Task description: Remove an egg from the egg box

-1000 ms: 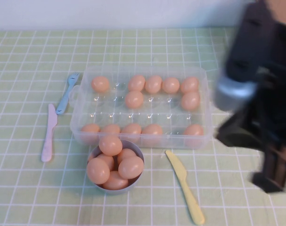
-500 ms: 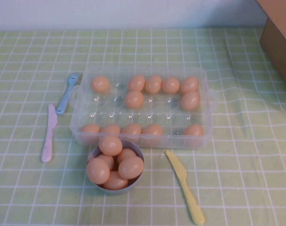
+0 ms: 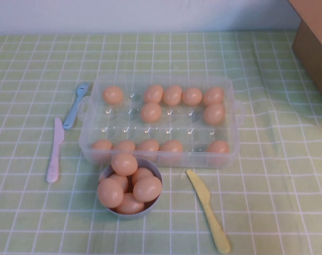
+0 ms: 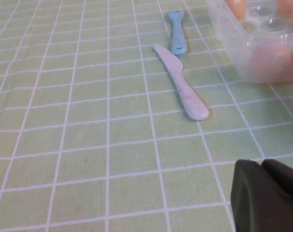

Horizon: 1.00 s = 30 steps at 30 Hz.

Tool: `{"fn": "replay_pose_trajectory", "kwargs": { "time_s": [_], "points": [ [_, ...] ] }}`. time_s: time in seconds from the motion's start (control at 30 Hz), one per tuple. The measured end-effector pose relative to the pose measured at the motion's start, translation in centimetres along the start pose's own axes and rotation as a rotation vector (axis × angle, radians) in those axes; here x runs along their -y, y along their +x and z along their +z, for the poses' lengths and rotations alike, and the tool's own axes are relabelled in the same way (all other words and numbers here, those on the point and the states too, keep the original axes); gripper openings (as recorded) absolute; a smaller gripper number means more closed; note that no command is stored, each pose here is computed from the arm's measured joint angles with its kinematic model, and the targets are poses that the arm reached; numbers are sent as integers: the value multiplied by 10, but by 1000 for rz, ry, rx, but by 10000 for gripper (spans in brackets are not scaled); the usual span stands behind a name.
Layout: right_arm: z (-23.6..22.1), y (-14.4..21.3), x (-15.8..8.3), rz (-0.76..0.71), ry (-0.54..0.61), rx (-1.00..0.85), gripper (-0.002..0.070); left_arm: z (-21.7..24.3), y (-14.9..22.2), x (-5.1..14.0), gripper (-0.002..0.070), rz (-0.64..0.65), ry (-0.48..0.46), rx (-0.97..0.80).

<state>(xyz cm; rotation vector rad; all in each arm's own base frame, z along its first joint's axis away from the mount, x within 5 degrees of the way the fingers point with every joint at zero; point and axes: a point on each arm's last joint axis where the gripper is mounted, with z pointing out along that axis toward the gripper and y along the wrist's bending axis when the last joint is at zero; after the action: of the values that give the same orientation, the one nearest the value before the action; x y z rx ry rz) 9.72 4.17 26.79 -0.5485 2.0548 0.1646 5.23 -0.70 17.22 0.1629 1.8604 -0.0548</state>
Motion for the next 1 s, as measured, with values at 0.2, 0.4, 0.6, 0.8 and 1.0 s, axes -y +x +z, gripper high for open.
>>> {"fn": "replay_pose_trajectory", "kwargs": {
  "time_s": [0.2,0.4,0.6,0.8,1.0],
  "points": [
    [-7,32,14,90,218,276,-17,0,0,0,-3,0,0,0],
    [-7,61,15,121,330,400,-17,0,0,0,-3,0,0,0],
    [-5,84,9,163,333,459,-17,0,0,0,-3,0,0,0],
    [-6,92,8,211,365,472,-17,0,0,0,-3,0,0,0],
    [-3,98,8,233,369,406,-17,0,0,0,-3,0,0,0]
  ]
}}
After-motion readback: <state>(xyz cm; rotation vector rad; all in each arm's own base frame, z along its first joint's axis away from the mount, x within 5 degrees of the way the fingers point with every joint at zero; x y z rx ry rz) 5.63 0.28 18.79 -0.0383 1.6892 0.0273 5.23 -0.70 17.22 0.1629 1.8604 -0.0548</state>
